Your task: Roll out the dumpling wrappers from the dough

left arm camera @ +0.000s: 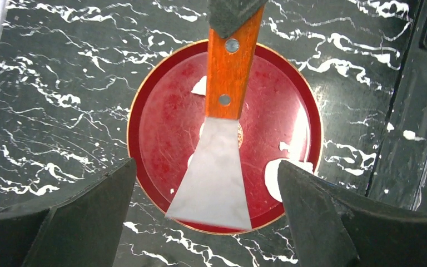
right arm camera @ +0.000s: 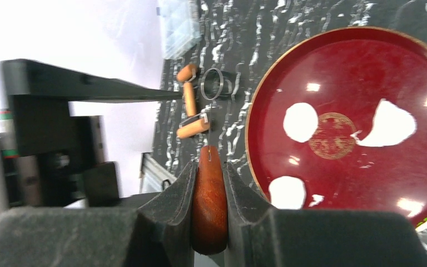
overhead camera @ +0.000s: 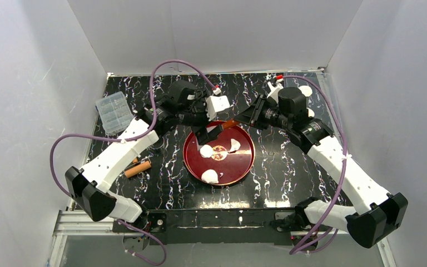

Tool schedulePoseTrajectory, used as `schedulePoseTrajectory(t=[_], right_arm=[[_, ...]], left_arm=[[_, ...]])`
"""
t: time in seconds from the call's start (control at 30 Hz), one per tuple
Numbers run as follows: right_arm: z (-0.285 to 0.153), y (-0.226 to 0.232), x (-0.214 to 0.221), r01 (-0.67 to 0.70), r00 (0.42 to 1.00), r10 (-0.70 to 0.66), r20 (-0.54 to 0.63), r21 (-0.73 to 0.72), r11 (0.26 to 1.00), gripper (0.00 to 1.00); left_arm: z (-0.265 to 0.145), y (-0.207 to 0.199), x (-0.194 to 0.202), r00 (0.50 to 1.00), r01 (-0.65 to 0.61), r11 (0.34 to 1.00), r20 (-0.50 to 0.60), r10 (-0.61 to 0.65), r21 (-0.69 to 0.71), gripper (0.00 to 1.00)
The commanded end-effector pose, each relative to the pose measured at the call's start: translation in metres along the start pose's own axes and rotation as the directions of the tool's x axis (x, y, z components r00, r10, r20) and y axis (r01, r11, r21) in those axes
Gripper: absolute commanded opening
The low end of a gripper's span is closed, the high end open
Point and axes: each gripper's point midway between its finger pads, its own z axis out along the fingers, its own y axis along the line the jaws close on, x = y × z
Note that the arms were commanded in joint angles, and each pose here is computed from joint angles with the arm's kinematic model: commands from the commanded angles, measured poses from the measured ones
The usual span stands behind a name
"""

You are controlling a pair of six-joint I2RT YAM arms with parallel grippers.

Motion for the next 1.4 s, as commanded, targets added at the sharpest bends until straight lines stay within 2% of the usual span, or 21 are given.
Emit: schedulePoseTrajectory(t=[0.0, 0.07, 0.13, 0.33, 0.47, 0.53, 0.7, 0.73, 0.87, 0.93, 0.97, 1.0, 1.03, 1.13, 1.27, 1.37], right_arm=[[-0.008, 0.043, -0.010, -0.047, 0.997, 0.056, 0.047, -0.170, 0.984, 0.01], [-0.006, 0.044, -0.006, -0.059, 0.997, 0.066, 0.032, -0.183, 0.981, 0.01], [-0.005, 0.045, -0.004, -0.063, 0.997, 0.068, 0.020, -0.195, 0.979, 0.01], [0.001, 0.052, -0.002, -0.063, 0.998, 0.064, 0.000, -0.247, 0.967, 0.01], [0.005, 0.057, -0.002, -0.083, 0.997, 0.081, -0.018, -0.282, 0.956, 0.01], [0.007, 0.058, -0.001, -0.088, 0.996, 0.085, -0.024, -0.287, 0.954, 0.01], [0.010, 0.050, 0.004, -0.074, 0.997, 0.070, -0.024, -0.279, 0.957, 0.01], [0.010, 0.051, 0.003, -0.051, 0.999, 0.051, -0.011, -0.296, 0.954, 0.01], [0.008, 0.055, 0.006, 0.072, 0.997, -0.076, 0.000, -0.339, 0.938, 0.02], [0.003, 0.063, 0.010, 0.161, 0.984, -0.177, -0.005, -0.385, 0.909, 0.31], [-0.001, 0.067, 0.012, 0.213, 0.972, -0.235, -0.003, -0.411, 0.887, 0.51], [-0.005, 0.070, 0.012, 0.262, 0.958, -0.286, 0.009, -0.428, 0.865, 0.61], [-0.008, 0.069, 0.016, 0.293, 0.945, -0.326, -0.001, -0.434, 0.852, 0.65], [-0.019, 0.064, 0.025, 0.380, 0.900, -0.436, -0.018, -0.462, 0.802, 0.68], [-0.037, 0.063, 0.039, 0.426, 0.837, -0.543, -0.067, -0.542, 0.724, 0.68], [-0.055, 0.057, 0.054, 0.533, 0.716, -0.697, -0.046, -0.609, 0.588, 0.68]], left_arm=[[0.009, -0.013, 0.005, 0.999, -0.041, 0.997, 0.002, 0.041, 0.068, 0.98], [0.012, -0.012, 0.000, 0.999, -0.036, 0.997, 0.021, 0.035, 0.070, 0.98], [0.014, -0.014, -0.004, 0.999, -0.028, 0.996, 0.032, 0.026, 0.081, 0.93], [0.018, -0.020, -0.005, 0.999, 0.020, 0.993, 0.036, -0.024, 0.117, 0.58], [0.019, -0.024, -0.003, 0.999, 0.025, 0.990, 0.034, -0.030, 0.138, 0.54], [0.020, -0.024, -0.002, 0.999, 0.031, 0.990, 0.032, -0.036, 0.139, 0.47], [0.019, -0.021, -0.002, 0.999, 0.031, 0.992, 0.026, -0.034, 0.122, 0.04], [0.019, -0.021, -0.001, 0.999, 0.034, 0.993, 0.021, -0.037, 0.117, 0.00], [0.016, -0.023, 0.004, 0.998, 0.055, 0.991, -0.003, -0.055, 0.121, 0.00], [0.013, -0.030, 0.005, 0.998, 0.061, 0.987, -0.010, -0.060, 0.149, 0.00], [0.012, -0.033, 0.007, 0.998, 0.065, 0.984, -0.015, -0.063, 0.165, 0.00], [0.011, -0.036, 0.009, 0.998, 0.069, 0.981, -0.022, -0.066, 0.180, 0.00], [0.009, -0.040, 0.010, 0.997, 0.071, 0.979, -0.025, -0.068, 0.193, 0.00], [0.006, -0.047, 0.014, 0.997, 0.080, 0.972, -0.039, -0.073, 0.222, 0.00], [0.001, -0.059, 0.019, 0.997, 0.077, 0.959, -0.049, -0.066, 0.272, 0.00], [-0.008, -0.075, 0.023, 0.997, 0.070, 0.934, -0.059, -0.053, 0.349, 0.00]])
